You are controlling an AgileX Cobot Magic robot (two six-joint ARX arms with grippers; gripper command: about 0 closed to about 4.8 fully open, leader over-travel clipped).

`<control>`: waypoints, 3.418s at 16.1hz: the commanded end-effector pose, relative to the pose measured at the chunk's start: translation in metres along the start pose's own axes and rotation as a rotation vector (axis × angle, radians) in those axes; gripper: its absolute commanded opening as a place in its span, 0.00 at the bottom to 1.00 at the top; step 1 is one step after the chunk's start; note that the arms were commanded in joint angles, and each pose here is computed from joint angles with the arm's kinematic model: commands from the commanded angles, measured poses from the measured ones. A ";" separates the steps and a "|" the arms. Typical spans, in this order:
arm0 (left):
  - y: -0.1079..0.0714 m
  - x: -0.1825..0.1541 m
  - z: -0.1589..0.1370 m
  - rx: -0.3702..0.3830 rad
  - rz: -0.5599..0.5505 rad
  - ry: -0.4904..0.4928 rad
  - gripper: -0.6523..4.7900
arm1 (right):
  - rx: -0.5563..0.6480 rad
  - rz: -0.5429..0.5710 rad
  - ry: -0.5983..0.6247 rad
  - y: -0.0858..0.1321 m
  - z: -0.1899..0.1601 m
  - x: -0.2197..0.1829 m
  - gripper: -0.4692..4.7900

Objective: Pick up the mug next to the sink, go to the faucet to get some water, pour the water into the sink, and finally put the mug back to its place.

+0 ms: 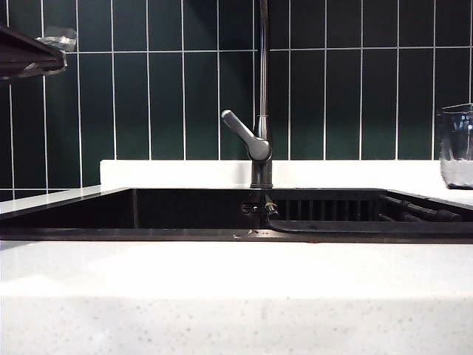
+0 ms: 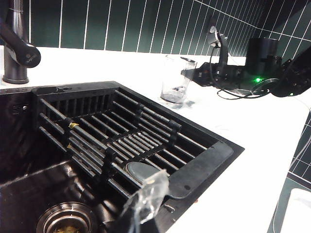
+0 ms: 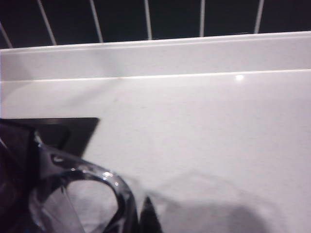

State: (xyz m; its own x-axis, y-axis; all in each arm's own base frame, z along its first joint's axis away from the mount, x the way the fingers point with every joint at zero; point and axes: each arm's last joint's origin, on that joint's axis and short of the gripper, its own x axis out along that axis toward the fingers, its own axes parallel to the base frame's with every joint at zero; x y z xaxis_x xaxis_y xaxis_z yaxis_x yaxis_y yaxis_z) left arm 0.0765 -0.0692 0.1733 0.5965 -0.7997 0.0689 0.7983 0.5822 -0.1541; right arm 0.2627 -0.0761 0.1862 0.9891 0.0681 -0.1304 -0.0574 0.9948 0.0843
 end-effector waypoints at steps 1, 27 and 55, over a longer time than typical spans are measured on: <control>0.000 0.000 0.000 -0.004 -0.004 0.011 0.11 | -0.013 0.014 -0.030 -0.009 0.005 -0.004 0.08; 0.001 0.000 -0.005 0.022 0.002 0.053 0.11 | 0.005 0.062 0.094 -0.021 -0.012 -0.013 0.09; 0.001 0.000 -0.008 0.045 0.007 0.088 0.11 | 0.028 0.073 0.170 -0.019 -0.021 -0.015 0.33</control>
State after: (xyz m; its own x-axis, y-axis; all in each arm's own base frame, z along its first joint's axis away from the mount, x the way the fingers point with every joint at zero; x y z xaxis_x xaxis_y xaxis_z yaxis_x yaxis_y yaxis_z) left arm 0.0767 -0.0693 0.1639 0.5981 -0.8010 -0.0267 0.7936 0.5966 -0.1190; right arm 0.2467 -0.0951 0.1648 0.9439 0.1524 -0.2929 -0.1181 0.9843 0.1315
